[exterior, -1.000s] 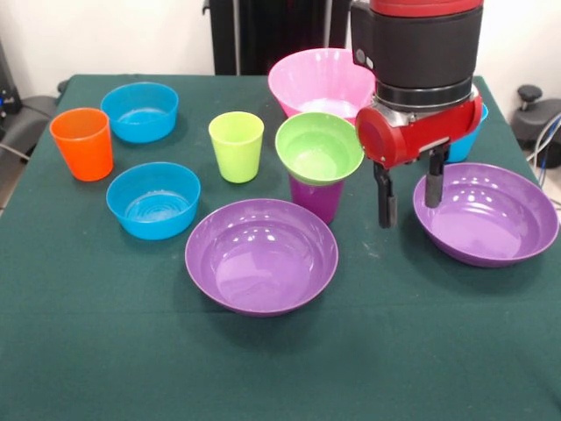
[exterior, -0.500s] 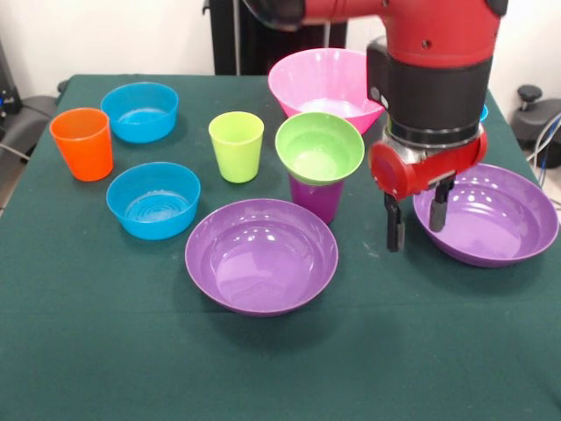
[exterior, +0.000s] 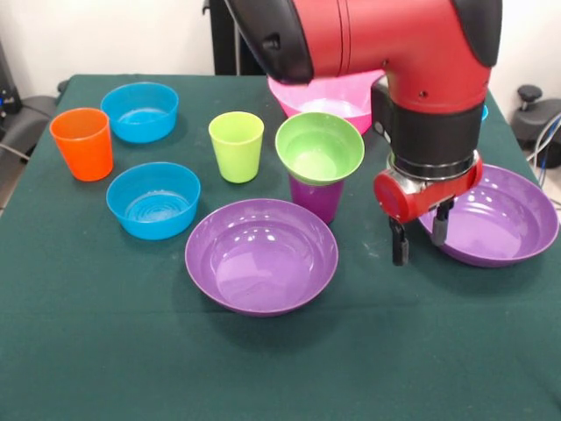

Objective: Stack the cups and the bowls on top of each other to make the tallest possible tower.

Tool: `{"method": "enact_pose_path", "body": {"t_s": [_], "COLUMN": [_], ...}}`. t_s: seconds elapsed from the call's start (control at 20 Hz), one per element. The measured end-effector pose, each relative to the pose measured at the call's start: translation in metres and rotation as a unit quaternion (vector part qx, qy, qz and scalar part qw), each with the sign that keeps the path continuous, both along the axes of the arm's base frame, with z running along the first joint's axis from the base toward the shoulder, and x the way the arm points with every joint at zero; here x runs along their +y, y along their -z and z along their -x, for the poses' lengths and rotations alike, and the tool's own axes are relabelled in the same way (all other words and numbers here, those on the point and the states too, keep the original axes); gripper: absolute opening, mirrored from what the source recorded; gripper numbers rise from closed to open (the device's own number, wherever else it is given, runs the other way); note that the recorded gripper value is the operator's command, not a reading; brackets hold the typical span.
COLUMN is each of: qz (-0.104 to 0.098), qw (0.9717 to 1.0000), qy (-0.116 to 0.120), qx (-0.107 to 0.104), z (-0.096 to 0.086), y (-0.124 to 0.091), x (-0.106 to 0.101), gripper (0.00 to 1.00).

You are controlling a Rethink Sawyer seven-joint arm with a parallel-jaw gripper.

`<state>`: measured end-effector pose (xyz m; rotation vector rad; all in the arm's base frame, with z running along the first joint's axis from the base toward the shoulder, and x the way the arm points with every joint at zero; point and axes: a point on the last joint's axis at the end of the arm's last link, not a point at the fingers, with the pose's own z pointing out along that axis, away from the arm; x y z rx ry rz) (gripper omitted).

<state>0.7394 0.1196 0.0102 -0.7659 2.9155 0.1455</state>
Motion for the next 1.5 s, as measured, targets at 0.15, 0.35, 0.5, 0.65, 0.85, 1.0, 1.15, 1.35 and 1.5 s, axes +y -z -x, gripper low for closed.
{"method": "enact_pose_path", "body": {"t_s": [0.15, 0.35, 0.5, 0.65, 0.85, 1.0, 1.15, 1.35, 1.5], "qz": [-0.01, -0.016, -0.017, -0.017, -0.015, -0.011, -0.006, -0.003, -0.004], "qw": [0.9998, 0.9995, 0.9994, 0.9995, 0.9996, 0.9997, 0.9998, 1.0, 0.9999], "qy": [0.006, 0.01, 0.01, 0.009, 0.009, 0.009, 0.008, 0.008, 0.011], "qx": [0.013, 0.024, 0.027, 0.026, 0.023, 0.02, 0.015, 0.006, 0.003], "z": [0.006, 0.012, 0.013, 0.013, 0.011, 0.009, 0.006, 0.001, -0.002], "y": [0.012, 0.024, 0.026, 0.025, 0.022, 0.018, 0.011, 0.0, -0.005], "x": [0.004, 0.007, 0.007, 0.008, 0.007, 0.005, 0.003, 0.002, 0.002], "gripper": [1.0, 1.0, 1.0, 1.0, 1.0, 1.0, 1.0, 1.0, 1.0]}}
